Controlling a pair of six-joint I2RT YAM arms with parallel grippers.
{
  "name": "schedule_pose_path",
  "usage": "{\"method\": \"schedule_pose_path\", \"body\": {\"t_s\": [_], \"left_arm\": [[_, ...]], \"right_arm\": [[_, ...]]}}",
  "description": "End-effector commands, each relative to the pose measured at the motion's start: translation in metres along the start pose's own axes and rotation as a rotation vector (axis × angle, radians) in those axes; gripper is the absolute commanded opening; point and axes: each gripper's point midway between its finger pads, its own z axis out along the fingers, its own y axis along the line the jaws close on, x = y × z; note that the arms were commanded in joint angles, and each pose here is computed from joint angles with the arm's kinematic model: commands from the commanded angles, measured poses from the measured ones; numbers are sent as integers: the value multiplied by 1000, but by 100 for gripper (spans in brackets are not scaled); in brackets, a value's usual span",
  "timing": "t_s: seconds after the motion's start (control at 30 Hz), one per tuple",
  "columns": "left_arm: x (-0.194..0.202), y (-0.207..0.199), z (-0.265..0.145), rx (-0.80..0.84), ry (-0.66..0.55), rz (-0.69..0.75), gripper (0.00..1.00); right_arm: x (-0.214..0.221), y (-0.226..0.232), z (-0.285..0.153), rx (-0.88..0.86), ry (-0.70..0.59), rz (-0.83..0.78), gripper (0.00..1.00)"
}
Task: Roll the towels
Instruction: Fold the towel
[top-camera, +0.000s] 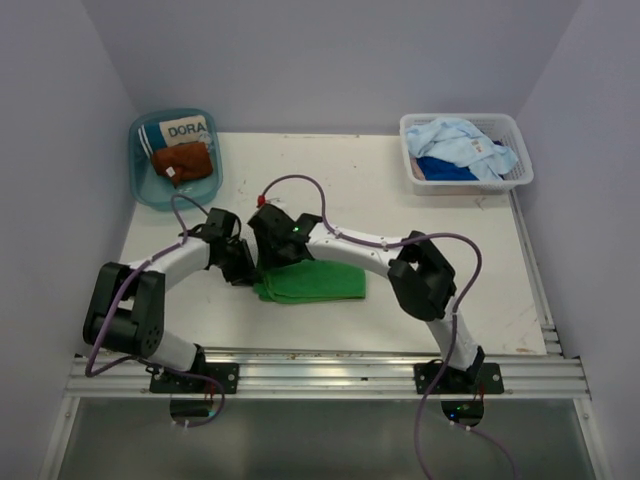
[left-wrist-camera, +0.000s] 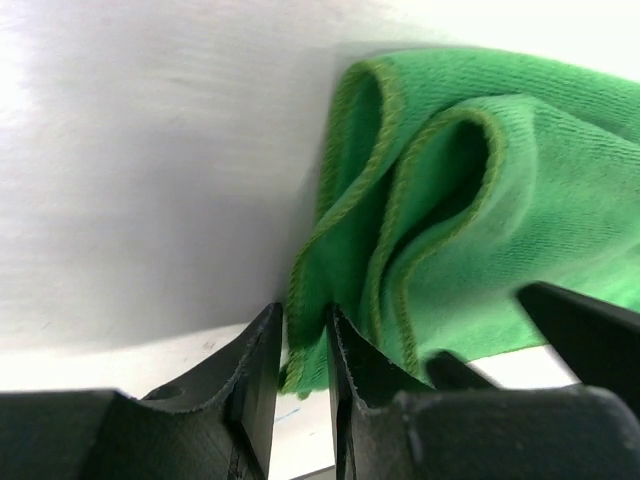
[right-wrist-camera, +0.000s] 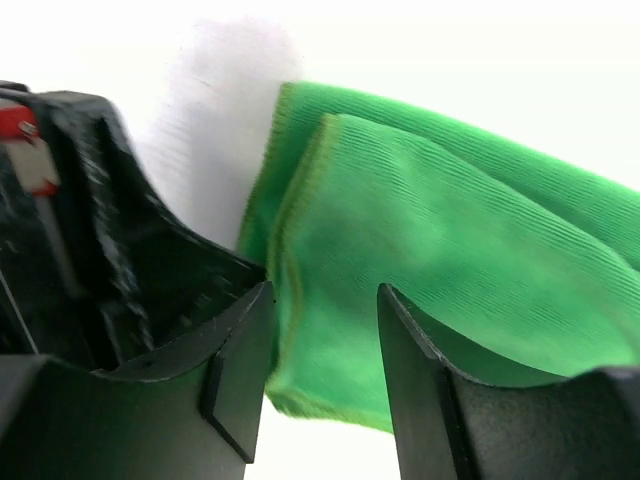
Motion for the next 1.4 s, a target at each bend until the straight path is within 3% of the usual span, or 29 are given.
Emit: {"method": "schedule_pose_path", "body": {"t_s": [0.0,0.13,0.3,0.4,0.5,0.8,1.03,1.2,1.37], "left_arm": [[-19,-3,-25,-50,-82,17,29],[-41,-8,-55,-81,-186,19,29],[-58,-31,-71,-21,-295,63,33],[-49,-60,-63,25,-270,130,33],[-32,-79,-41,92,-201,182,32],[-12,-26,12,-109,-46,179,27],[-15,-17,13,-147,-49,171,28],[-26,-16,18,-176,-52,187,28],[-58,-43,32,-147,-68,199,28]], "right_arm": [[-53,-25,-59,-1,-157,62,50],[-46,-87,-88,44,-195,139,50],[-19,-151,-78,126,-106,186,23],[-12,-160,-69,129,-66,177,17],[-9,-165,-56,125,-13,182,15],[3,-211,-19,181,63,220,11],[41,-239,-1,258,148,231,8],[56,-248,-16,290,119,271,3],[79,-243,-37,258,80,346,2]]}}
